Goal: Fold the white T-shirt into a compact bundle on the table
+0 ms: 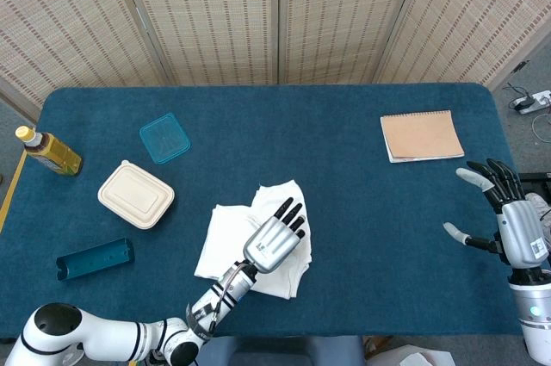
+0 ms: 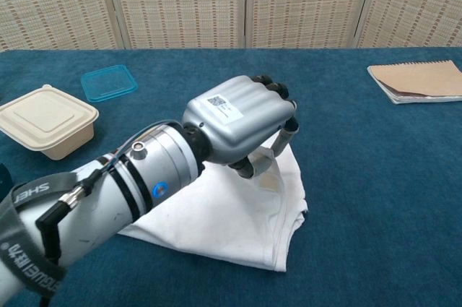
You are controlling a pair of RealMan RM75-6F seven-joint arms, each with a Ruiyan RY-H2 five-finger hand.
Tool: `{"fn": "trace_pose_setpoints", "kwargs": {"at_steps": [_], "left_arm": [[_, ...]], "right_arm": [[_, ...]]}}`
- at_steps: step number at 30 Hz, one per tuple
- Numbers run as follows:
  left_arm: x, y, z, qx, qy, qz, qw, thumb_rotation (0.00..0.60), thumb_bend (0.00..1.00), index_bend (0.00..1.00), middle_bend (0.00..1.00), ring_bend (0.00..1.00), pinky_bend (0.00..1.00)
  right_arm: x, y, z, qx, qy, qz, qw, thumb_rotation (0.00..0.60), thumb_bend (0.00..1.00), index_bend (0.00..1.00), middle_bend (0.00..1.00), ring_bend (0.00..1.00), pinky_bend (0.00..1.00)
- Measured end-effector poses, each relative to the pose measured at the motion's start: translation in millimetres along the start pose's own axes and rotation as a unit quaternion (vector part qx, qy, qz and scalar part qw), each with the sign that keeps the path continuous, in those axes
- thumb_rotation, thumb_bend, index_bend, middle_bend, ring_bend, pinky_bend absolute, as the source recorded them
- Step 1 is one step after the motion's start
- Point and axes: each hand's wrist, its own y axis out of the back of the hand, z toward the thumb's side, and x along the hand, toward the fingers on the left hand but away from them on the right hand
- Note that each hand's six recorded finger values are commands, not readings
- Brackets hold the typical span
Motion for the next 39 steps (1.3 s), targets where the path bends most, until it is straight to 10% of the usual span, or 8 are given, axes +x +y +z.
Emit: {"fn": "trace_pose_setpoints", "kwargs": {"at_steps": [26,30,34,39], "left_arm": [[56.8,-11.3,4.4,0.028,0.057,-0.019,0.9978,0.600,0.39,0.62,0.28,0.13,0.09],[60.7,-14.7,7.1,0.020,0.067,-0.025,0.9973,0.600,0.35,0.45,0.19,0.10,0.09],[62.2,-17.0,8.6,0.021,0.083,-0.036,0.9956,0.600,0.15,0.04,0.00,0.00,0.07],[64.3,-14.1,12.8,-0.003,0.108,-0.047,0.9930,0.600,0.12,0.00,0.00,0.00,0.05]], "right_arm": [[6.4,9.7,-7.3,0.003,-0.010,-0.009,0.9999,0.600,0.07,0.22,0.15,0.03,0.02],[6.8,10.0,-8.5,0.003,-0.012,-0.009,0.9999,0.600,0.07,0.22,0.15,0.03,0.02],[7.4,11.1,-9.4,0.004,-0.013,-0.010,0.9999,0.600,0.07,0.22,0.15,0.04,0.02],[8.7,14.0,-10.1,0.006,-0.015,-0.014,0.9998,0.600,0.07,0.22,0.15,0.03,0.02]]}}
